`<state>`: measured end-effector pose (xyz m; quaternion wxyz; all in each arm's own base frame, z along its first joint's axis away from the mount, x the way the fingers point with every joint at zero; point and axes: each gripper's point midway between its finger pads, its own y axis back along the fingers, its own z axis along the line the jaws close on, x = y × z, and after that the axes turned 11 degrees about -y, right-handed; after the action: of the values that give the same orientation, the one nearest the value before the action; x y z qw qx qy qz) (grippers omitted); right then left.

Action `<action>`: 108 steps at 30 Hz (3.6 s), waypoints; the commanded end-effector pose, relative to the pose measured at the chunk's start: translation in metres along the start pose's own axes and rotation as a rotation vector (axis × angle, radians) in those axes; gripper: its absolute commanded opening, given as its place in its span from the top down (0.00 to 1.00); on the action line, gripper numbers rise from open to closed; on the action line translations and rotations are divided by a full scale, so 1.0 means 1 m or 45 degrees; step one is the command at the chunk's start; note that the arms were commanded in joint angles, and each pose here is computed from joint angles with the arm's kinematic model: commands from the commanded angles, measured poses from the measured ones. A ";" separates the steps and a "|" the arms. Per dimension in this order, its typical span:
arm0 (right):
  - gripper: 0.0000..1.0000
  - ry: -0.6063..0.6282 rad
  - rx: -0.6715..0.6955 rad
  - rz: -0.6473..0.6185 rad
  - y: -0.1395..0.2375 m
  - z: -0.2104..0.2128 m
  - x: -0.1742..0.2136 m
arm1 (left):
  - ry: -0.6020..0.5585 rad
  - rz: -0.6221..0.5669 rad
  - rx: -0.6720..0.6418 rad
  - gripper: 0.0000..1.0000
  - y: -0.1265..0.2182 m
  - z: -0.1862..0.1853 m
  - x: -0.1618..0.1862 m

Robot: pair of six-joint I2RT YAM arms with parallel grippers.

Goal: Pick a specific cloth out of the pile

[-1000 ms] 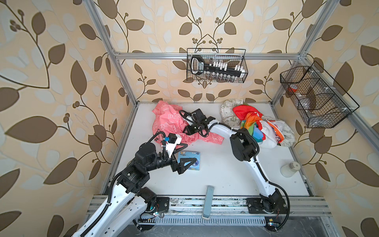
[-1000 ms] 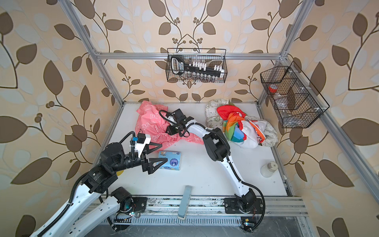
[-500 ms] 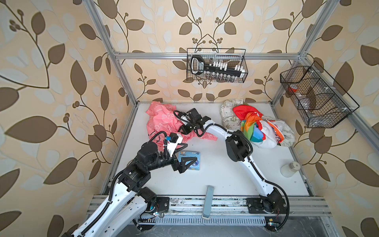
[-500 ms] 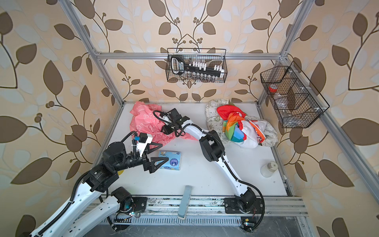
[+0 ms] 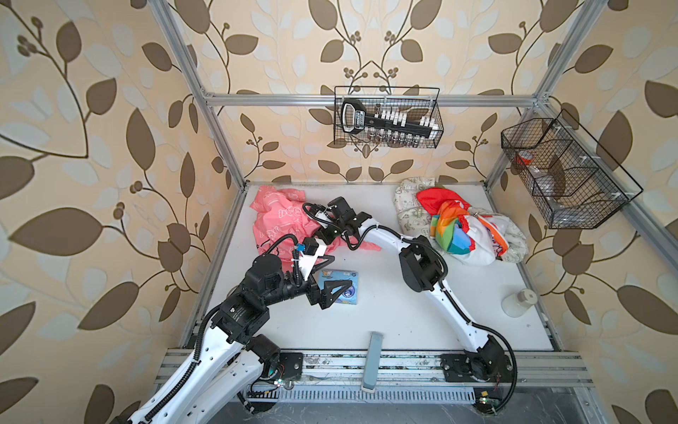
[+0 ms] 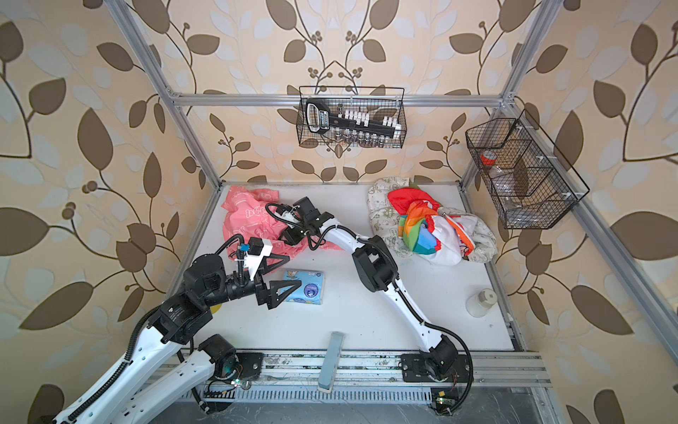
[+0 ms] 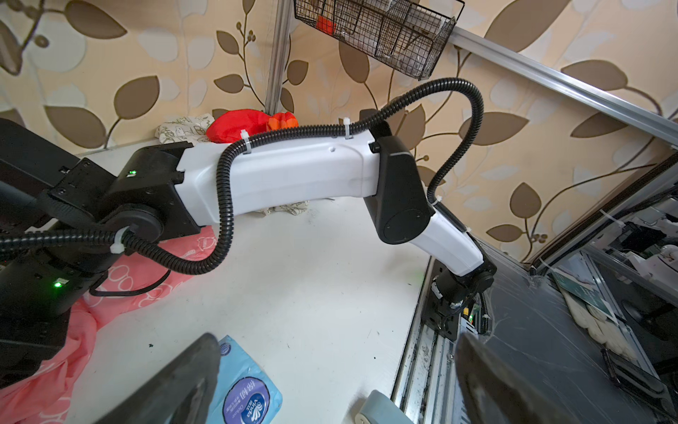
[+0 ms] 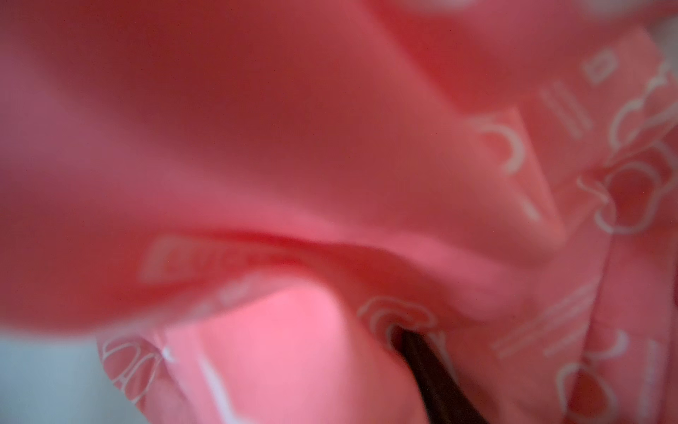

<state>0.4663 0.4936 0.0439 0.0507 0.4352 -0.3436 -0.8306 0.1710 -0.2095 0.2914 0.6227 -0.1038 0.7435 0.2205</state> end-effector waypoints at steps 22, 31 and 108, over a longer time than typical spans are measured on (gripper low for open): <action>0.03 -0.005 0.353 -0.238 0.117 -0.009 -0.071 | -0.089 -0.166 -0.094 0.01 0.025 -0.004 -0.035; 0.00 -0.127 0.593 -0.256 0.217 -0.024 -0.047 | 0.041 -0.076 -0.442 0.01 0.039 0.040 -0.035; 0.00 -0.447 1.405 -1.063 0.461 -0.173 0.210 | 0.216 0.277 -1.355 0.01 0.053 0.314 0.193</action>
<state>0.3630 -0.0305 0.1062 -0.5521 0.3369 -0.5347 -0.5438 0.3817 0.0061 0.0734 0.3934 -0.3525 0.5735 0.6261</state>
